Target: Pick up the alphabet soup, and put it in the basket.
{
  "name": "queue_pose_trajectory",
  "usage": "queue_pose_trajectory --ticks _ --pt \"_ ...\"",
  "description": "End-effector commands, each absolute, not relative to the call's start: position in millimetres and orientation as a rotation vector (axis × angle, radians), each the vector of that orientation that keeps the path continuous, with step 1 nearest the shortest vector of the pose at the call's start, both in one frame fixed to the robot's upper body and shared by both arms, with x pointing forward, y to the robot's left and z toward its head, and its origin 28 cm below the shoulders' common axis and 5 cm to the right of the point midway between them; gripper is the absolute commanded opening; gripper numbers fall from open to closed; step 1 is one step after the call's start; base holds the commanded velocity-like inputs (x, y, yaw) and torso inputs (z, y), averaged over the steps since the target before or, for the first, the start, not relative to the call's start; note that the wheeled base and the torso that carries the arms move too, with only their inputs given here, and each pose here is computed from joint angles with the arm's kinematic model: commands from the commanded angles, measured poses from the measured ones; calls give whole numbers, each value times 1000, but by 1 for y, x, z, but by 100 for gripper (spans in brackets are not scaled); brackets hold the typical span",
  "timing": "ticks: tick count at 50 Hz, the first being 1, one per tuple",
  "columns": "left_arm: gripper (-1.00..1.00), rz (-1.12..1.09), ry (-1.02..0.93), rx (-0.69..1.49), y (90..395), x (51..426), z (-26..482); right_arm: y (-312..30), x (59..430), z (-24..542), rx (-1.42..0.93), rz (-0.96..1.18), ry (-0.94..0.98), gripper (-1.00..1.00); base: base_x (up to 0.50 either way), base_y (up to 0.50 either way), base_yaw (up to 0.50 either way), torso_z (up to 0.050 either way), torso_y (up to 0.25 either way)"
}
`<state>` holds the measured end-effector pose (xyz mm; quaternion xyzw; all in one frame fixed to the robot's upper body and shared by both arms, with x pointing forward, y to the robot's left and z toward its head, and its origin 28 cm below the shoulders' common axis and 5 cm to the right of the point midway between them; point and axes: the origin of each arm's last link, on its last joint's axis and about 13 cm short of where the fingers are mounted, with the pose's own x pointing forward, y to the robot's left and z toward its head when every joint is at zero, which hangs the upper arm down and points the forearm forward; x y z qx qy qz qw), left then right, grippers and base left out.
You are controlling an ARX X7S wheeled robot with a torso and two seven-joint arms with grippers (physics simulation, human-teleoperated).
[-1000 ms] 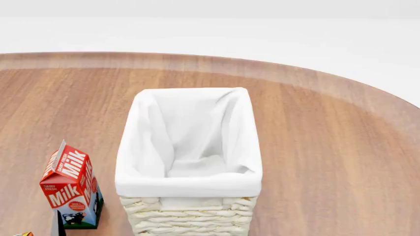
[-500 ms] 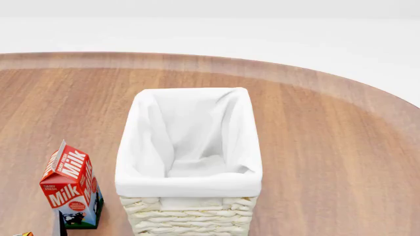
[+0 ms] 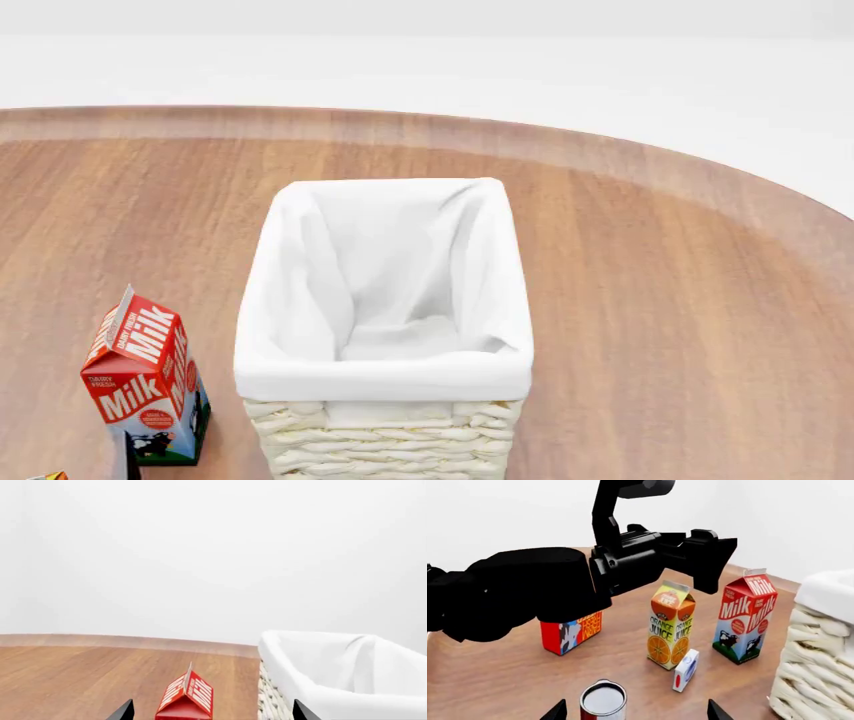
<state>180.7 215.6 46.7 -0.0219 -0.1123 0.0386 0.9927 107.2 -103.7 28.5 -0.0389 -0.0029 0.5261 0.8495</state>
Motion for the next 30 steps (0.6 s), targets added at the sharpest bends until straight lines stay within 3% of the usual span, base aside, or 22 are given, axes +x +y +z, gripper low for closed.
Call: queue_pose_trajectory --ticks 1,30 --pt "100 75 -224 -41 215 181 46 -105 108 26 -120 1094 -8 100 0 0 0 0 0" --pt "100 79 -229 -38 216 181 47 -101 105 17 -213 1132 0 100 0 0 0 0 0"
